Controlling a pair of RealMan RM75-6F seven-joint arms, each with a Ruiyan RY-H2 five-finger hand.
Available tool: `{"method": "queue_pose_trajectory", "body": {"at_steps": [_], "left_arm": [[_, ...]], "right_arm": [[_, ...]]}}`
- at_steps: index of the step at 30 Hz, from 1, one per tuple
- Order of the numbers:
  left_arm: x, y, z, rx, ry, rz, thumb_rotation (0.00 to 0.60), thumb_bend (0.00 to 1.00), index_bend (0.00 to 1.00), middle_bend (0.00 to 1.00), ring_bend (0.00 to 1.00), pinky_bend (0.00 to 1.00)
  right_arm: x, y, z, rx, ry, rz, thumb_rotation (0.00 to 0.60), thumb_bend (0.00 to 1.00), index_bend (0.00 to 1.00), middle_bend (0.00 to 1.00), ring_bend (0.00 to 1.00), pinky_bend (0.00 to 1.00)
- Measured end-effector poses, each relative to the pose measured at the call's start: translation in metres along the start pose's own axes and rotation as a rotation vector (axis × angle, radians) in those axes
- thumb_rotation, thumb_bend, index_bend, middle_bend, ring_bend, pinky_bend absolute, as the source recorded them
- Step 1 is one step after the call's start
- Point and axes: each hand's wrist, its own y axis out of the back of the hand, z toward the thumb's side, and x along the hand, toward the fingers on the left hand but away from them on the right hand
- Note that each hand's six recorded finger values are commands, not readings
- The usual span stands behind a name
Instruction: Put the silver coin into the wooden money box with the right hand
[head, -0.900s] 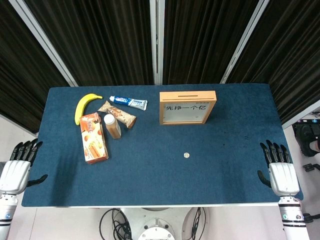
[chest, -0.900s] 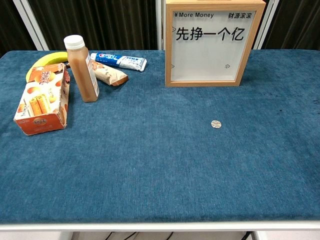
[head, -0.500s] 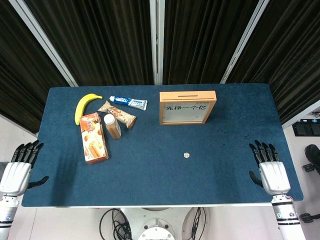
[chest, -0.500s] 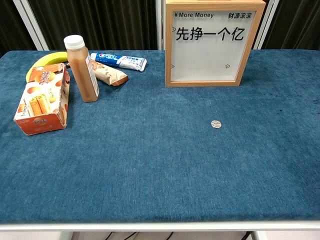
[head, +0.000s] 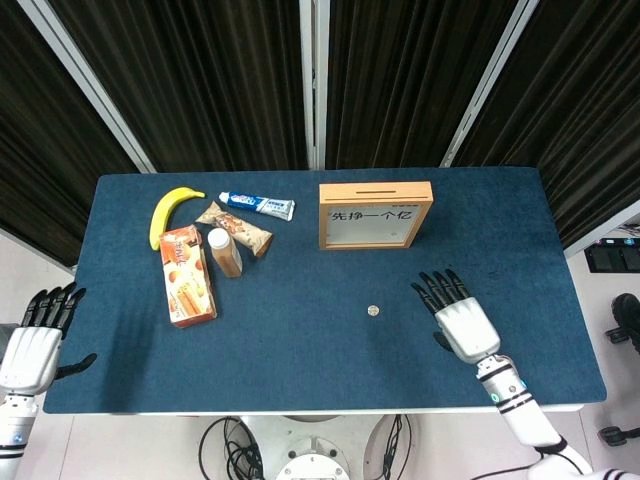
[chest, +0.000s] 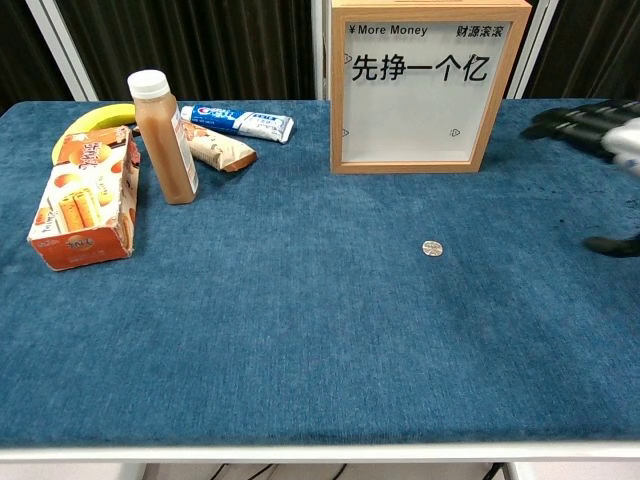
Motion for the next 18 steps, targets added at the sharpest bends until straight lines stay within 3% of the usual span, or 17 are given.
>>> {"method": "queue_pose_trajectory", "body": {"at_steps": [8, 18], "left_arm": [[-0.004, -0.002, -0.002, -0.001, 0.005, -0.010, 0.600, 0.11, 0.01, 0.00, 0.00, 0.00], [-0.006, -0.005, -0.004, 0.002, 0.005, -0.021, 0.600, 0.11, 0.01, 0.00, 0.00, 0.00]], "right_arm": [[-0.033, -0.025, 0.031, 0.002, 0.064, 0.026, 0.600, 0.25, 0.10, 0.00, 0.00, 0.00], [-0.051, -0.050, 0.044, -0.022, 0.063, 0.046, 0.600, 0.28, 0.13, 0.00, 0.00, 0.00]]}}
